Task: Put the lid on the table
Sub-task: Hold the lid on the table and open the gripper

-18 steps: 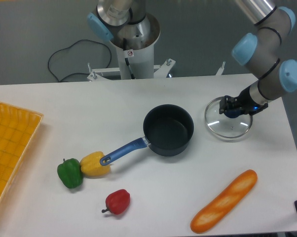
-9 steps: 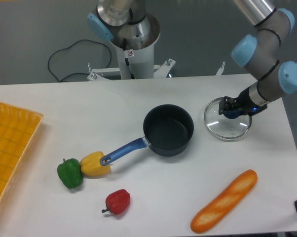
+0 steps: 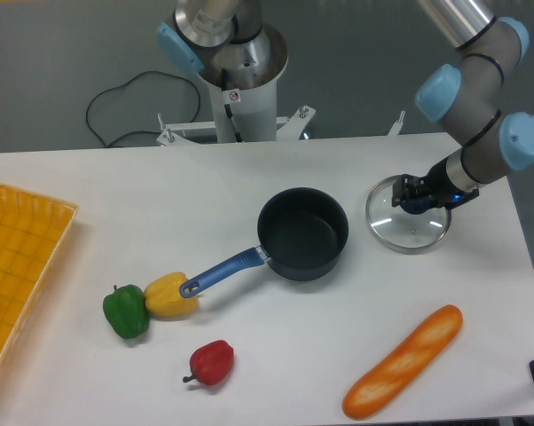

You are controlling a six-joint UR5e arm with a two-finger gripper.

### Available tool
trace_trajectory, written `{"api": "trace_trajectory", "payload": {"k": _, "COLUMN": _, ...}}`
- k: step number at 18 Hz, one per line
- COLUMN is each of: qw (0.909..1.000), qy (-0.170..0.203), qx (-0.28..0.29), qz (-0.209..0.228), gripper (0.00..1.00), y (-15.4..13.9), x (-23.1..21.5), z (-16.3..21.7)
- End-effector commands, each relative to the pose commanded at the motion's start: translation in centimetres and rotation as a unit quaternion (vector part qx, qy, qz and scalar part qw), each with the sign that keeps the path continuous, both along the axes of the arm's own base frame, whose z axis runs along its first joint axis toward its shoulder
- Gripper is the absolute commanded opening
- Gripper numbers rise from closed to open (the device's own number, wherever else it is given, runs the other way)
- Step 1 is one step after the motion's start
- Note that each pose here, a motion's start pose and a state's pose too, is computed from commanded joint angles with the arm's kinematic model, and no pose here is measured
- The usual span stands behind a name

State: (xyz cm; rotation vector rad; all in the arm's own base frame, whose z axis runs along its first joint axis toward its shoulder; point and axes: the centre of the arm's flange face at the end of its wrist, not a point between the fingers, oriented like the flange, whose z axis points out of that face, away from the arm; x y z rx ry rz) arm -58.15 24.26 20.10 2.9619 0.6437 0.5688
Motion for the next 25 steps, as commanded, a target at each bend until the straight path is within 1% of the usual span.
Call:
{"api": "trace_trajectory", "payload": {"k": 17, "qw": 1.0, "qy": -0.001, "qx": 0.009, "qz": 0.004, "gripper": 0.56, "y": 0.07, "x": 0.13, "z": -0.51}}
{"api": "trace_trajectory", "payload": {"k": 25, "qw": 1.0, "qy": -0.001, "qx": 0.008, "qz": 0.004, "gripper": 0.6, "y": 0.05, "x": 0.21, "z": -0.62}}
